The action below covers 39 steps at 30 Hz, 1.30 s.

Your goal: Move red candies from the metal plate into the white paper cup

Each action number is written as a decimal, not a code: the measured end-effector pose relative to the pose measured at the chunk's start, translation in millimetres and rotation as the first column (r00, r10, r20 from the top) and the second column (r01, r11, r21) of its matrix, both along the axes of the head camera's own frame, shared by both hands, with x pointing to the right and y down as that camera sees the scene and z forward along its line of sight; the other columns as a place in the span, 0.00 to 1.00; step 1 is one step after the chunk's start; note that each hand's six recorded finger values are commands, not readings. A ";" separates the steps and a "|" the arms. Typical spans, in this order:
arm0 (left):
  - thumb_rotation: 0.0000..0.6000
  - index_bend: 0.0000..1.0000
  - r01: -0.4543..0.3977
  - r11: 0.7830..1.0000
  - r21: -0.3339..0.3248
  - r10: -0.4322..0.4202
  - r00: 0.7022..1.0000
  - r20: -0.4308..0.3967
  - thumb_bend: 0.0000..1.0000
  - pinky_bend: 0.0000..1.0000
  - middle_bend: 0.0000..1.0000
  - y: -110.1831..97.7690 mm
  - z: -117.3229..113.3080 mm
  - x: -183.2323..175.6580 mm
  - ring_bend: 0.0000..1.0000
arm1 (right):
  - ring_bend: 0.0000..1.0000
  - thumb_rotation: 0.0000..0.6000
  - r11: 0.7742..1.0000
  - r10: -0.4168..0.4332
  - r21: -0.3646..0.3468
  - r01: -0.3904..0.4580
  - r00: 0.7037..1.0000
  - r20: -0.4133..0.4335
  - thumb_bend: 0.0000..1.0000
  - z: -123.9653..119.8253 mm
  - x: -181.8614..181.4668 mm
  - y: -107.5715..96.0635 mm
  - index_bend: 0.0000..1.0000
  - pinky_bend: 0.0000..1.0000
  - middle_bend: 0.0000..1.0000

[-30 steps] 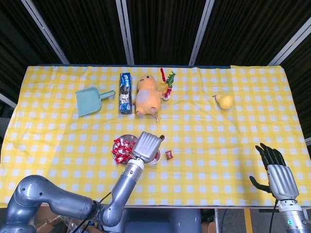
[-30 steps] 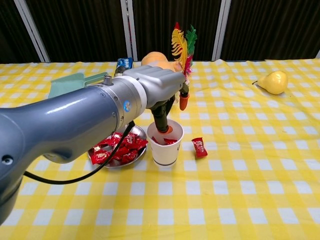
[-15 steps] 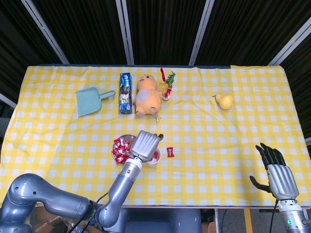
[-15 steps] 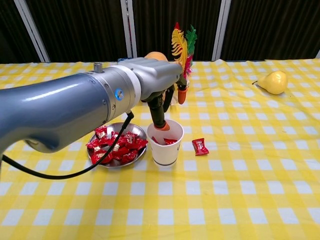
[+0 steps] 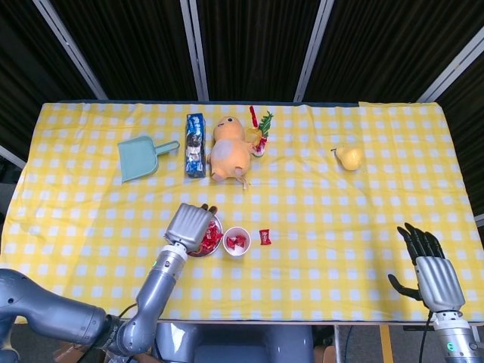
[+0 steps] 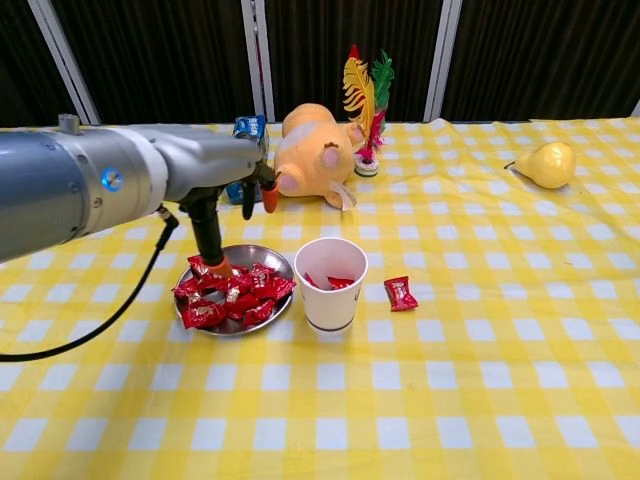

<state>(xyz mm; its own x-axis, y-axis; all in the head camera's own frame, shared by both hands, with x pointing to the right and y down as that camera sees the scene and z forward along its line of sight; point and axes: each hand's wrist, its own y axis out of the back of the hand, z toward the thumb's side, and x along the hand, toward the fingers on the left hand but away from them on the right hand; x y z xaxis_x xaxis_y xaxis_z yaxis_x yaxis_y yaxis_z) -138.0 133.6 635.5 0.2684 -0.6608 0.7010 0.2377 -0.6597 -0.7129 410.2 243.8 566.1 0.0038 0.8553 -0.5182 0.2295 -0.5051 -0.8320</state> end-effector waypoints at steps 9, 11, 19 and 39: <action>1.00 0.26 0.004 0.999 -0.052 -0.002 0.999 0.043 0.15 0.96 0.30 10.1 29.0 -15.3 0.84 | 0.00 1.00 1.000 0.002 -0.001 -0.002 1.000 0.002 0.34 0.1 -0.1 -0.1 0.00 0.00 0.00; 1.00 0.26 0.004 0.998 -0.055 -0.001 0.999 0.047 0.15 0.96 0.30 11.5 35.1 -14.4 0.84 | 0.00 1.00 1.000 0.002 -0.001 -0.002 1.000 0.003 0.34 0.0 0.0 -0.3 0.00 0.00 0.00; 1.00 0.27 0.000 0.998 -0.062 0.003 0.999 0.039 0.15 0.96 0.30 15.2 57.6 0.5 0.84 | 0.00 1.00 1.000 0.007 -0.003 -0.007 1.000 0.009 0.34 0.1 0.8 -0.8 0.00 0.00 0.00; 1.00 0.54 0.000 0.999 -0.034 0.003 0.998 0.065 0.44 0.97 0.65 17.7 74.9 -2.5 0.87 | 0.00 1.00 1.000 0.009 -0.009 -0.009 1.000 0.013 0.34 0.3 0.2 -0.3 0.00 0.00 0.00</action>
